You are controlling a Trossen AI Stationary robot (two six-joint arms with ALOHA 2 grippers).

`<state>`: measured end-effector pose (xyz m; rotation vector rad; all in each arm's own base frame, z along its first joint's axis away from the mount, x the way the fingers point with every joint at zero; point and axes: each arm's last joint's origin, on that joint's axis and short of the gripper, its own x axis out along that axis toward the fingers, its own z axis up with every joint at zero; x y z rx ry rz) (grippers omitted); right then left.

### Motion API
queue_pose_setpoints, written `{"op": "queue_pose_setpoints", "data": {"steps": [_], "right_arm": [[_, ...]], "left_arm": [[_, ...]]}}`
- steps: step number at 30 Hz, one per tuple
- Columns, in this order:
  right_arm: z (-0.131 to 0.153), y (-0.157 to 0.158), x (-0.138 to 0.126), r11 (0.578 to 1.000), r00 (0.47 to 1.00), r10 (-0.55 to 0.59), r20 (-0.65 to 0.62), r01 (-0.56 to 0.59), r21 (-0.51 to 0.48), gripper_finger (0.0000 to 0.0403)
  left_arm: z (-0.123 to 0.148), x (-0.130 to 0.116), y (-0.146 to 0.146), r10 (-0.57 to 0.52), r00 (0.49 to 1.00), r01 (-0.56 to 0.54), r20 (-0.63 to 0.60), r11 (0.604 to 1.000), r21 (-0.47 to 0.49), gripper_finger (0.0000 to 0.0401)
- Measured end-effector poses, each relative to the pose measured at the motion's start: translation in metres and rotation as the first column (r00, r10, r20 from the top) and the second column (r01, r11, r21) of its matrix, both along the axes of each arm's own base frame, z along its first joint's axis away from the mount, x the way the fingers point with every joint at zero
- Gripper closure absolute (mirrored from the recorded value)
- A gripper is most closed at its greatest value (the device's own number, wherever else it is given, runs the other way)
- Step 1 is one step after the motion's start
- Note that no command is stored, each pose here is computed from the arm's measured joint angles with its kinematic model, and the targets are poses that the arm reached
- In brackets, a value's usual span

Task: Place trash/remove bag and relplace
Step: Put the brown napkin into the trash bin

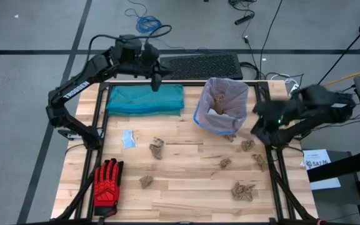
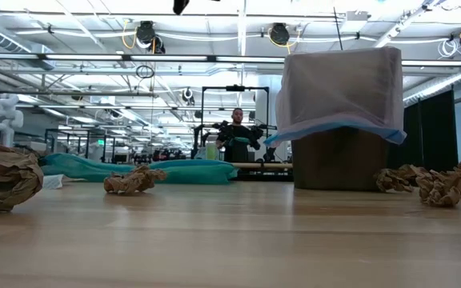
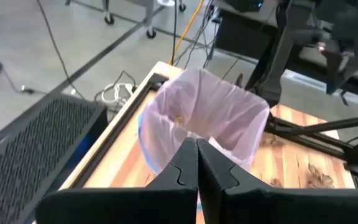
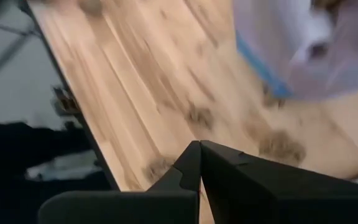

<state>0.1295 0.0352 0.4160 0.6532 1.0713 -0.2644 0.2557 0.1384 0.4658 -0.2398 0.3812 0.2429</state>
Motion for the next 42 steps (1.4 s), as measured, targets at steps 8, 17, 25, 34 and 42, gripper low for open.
{"op": "queue_pose_setpoints", "data": {"steps": [8, 17, 25, 34, 42], "right_arm": [[-0.067, 0.053, 0.003, 0.999, 0.999, -0.045, -0.022, 0.045, -0.003, 0.0403], [-0.152, 0.074, -0.004, 0.920, 0.960, -0.232, 0.153, 0.268, -0.287, 0.0403], [-0.215, 0.062, -0.009, 0.827, 0.857, -0.458, 0.236, 0.508, -0.240, 0.0370], [-0.239, 0.040, -0.009, 0.753, 0.813, -0.538, 0.222, 0.582, -0.306, 0.0273], [-0.251, 0.029, 0.000, 0.718, 0.775, -0.568, 0.278, 0.631, -0.293, 0.0232]], "left_arm": [[0.000, -0.010, 0.010, 0.057, 0.998, -0.057, -0.002, 0.998, -0.016, 0.0401], [-0.009, -0.037, 0.009, 0.117, 0.993, -0.118, -0.014, 0.992, -0.041, 0.0401], [-0.001, -0.062, -0.001, 0.152, 0.988, -0.152, -0.005, 0.987, -0.052, 0.0401], [-0.001, -0.078, -0.006, 0.169, 0.984, -0.171, -0.051, 0.984, -0.048, 0.0401], [-0.005, -0.080, -0.008, 0.159, 0.982, -0.165, -0.096, 0.985, -0.051, 0.0401]]}}
